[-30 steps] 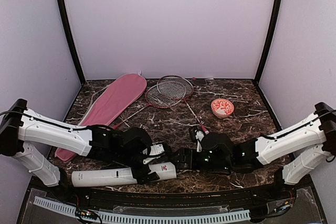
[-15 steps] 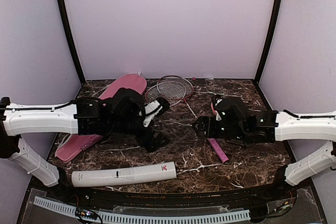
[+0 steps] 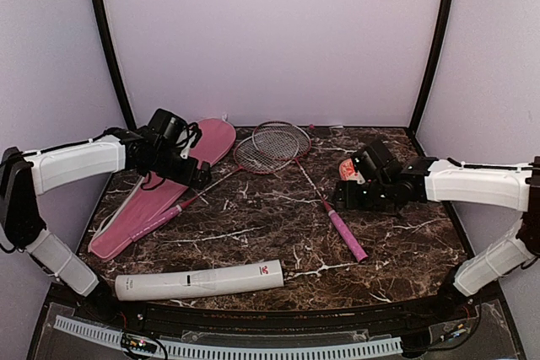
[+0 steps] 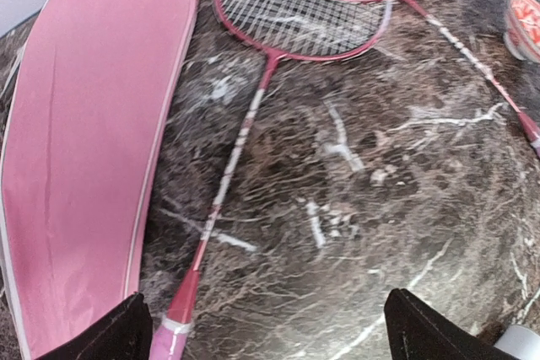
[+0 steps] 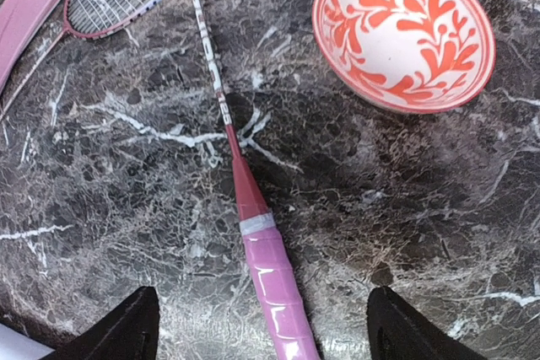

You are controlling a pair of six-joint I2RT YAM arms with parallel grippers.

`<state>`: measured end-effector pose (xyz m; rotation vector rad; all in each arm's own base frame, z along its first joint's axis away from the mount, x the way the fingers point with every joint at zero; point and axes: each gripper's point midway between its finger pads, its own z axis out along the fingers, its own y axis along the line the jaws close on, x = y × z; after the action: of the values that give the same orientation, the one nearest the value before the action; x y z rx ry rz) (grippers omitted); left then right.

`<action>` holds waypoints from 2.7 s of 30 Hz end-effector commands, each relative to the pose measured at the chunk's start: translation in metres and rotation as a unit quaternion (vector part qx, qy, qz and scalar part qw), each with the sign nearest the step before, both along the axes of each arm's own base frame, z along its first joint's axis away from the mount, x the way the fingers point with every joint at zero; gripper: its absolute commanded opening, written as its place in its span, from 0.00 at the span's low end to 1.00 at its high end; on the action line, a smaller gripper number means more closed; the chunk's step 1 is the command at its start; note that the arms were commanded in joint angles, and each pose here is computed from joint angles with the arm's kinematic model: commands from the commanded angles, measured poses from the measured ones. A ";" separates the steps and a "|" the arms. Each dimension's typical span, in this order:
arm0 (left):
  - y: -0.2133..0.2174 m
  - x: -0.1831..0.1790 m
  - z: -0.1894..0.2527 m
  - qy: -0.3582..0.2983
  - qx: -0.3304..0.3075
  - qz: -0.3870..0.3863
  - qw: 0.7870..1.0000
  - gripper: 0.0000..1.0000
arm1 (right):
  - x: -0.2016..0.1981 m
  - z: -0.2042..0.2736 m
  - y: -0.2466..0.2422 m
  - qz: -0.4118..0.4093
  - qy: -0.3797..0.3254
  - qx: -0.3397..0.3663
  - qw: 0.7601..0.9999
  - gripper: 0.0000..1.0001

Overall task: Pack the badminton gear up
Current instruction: Pick up the racket bag from the corner of the board.

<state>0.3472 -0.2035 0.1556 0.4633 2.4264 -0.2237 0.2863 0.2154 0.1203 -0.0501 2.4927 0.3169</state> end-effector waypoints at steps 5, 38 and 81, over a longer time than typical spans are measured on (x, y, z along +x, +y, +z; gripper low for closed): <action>0.064 0.035 -0.047 0.026 0.067 0.062 0.995 0.86 | -0.002 -0.025 0.026 0.020 0.052 0.040 0.998 0.73; 0.081 0.064 -0.102 0.057 0.124 0.057 0.989 0.43 | 0.020 0.002 0.054 0.010 0.032 0.100 0.994 0.70; 0.142 0.078 0.032 -0.103 0.261 0.133 0.951 0.00 | 0.019 0.028 0.065 0.007 0.002 0.157 0.987 0.66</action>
<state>0.4235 -0.0751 0.0994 0.4347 2.4665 0.5117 0.3010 0.2764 0.1214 0.0629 2.4995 0.6715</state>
